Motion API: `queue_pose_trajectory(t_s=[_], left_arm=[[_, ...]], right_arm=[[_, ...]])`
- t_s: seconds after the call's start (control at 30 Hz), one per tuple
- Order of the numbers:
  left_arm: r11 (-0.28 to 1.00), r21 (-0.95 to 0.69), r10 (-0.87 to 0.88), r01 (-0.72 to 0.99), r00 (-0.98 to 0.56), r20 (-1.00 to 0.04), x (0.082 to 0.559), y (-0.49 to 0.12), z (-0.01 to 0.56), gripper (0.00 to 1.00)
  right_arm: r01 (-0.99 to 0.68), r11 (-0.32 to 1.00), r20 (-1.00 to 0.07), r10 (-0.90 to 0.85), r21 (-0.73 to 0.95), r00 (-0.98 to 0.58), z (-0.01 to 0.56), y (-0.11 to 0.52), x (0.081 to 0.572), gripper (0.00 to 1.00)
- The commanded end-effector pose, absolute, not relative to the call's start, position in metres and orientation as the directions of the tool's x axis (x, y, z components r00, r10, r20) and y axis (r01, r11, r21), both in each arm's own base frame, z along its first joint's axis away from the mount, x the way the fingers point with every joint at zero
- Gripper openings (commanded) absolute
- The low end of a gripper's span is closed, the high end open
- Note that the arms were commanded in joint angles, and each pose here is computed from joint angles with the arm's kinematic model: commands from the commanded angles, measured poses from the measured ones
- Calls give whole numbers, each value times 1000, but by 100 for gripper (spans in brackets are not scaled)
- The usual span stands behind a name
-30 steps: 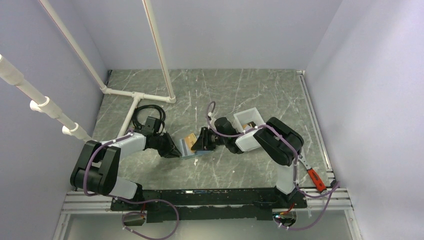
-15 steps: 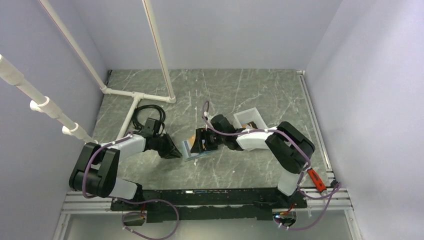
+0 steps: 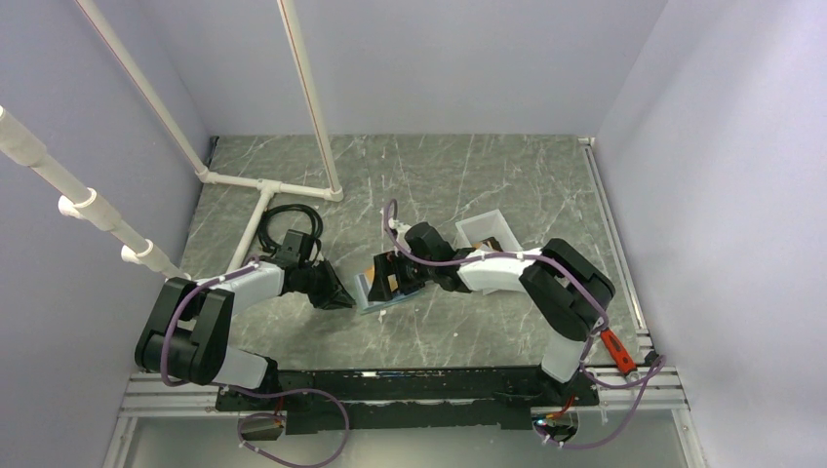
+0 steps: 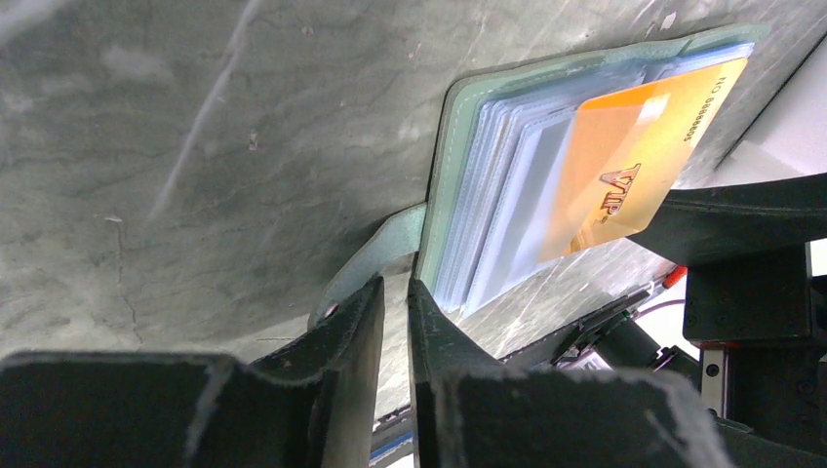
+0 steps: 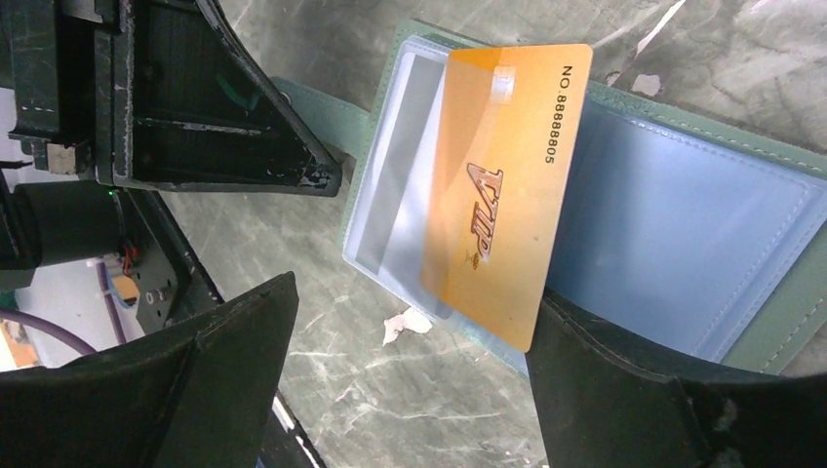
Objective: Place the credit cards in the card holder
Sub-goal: Insert the credit card into the card holder.
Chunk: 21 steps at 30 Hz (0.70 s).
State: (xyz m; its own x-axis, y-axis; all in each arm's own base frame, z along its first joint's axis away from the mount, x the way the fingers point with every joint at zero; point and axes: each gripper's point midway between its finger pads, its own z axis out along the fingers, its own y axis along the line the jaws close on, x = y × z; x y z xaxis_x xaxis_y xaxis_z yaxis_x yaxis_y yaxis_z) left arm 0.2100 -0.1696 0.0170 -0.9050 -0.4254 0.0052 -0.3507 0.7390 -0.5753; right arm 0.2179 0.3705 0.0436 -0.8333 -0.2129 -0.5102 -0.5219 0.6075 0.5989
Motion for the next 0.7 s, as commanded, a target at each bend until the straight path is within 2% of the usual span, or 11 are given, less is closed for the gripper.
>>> queue_pose_trajectory(t_s=[0.0,0.17,0.33,0.4,0.47,0.53,0.67], left_arm=[[747,-579,-406,-328,-914,-7,208,-170,17,21],[739,-589,-410,-328,-912,-7,208,-172,19,21],[725,-608,-406,-324,-914,2,207,-175,21,20],[725,-608,-406,-323,-914,2,207,-175,21,20],[730,-602,-407,-323,-913,-4,206,-173,21,20],[736,-595,-409,-324,-912,-8,205,-171,21,20],[740,-590,-407,-322,-913,-12,204,-170,20,20]], right_arm=[[-529,675,-461,-302,514,-834,19,350,196,83],[-570,692,-466,-365,444,-806,15,355,178,73],[-605,676,-469,-409,421,-783,14,356,169,69],[-613,675,-473,-417,410,-776,15,353,169,72],[-605,681,-477,-404,414,-781,20,348,174,79],[-572,676,-465,-363,465,-807,27,344,178,83],[-504,654,-408,-310,564,-859,34,338,178,84]])
